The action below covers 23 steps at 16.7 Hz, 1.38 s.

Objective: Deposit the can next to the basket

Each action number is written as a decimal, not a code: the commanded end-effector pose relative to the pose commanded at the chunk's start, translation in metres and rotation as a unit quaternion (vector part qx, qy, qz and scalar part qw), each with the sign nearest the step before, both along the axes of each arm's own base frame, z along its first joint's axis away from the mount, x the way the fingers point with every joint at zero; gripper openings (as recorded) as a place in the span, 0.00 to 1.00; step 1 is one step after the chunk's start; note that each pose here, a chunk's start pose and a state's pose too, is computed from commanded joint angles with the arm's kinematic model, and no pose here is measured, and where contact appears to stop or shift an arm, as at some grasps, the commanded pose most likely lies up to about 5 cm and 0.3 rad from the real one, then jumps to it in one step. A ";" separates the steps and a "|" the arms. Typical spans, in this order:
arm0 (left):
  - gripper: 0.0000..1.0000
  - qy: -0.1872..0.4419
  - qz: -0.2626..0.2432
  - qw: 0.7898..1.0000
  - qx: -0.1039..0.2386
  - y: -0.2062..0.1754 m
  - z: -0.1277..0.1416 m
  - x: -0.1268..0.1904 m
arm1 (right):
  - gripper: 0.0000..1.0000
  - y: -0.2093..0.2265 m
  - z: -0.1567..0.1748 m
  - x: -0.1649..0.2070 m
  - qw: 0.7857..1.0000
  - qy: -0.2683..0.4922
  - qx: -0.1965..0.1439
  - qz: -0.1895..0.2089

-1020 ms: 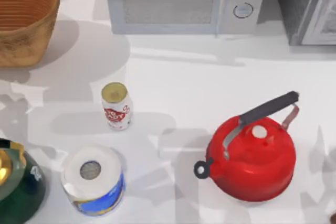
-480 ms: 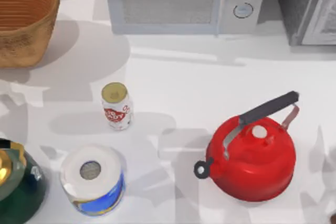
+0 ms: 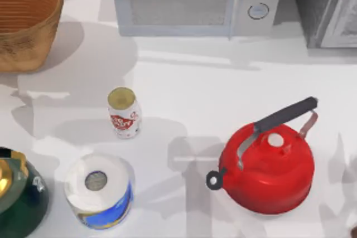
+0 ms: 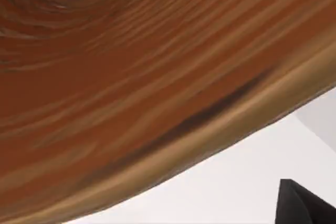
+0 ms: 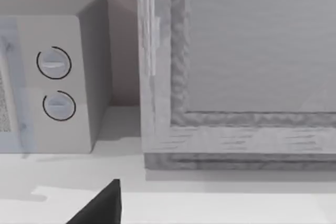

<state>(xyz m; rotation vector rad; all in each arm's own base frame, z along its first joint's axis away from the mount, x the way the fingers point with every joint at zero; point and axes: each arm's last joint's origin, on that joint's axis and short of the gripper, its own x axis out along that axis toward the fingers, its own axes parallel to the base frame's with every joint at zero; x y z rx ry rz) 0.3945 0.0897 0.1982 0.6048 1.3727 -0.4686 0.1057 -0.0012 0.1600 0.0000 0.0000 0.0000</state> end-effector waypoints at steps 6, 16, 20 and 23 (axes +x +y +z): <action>0.00 -0.088 0.111 0.989 -0.045 -0.079 0.063 0.033 | 1.00 0.000 0.000 0.000 1.000 0.000 0.000 0.000; 0.00 0.062 0.258 0.962 -0.071 -0.301 0.020 0.002 | 1.00 0.000 0.000 0.000 1.000 0.000 0.000 0.000; 0.00 0.073 0.305 0.948 -0.047 -0.356 -0.005 -0.019 | 1.00 0.000 0.000 0.000 1.000 0.000 0.000 0.000; 0.00 0.065 0.329 0.941 -0.041 -0.372 -0.019 -0.021 | 1.00 0.000 0.000 0.000 1.000 0.000 0.000 0.000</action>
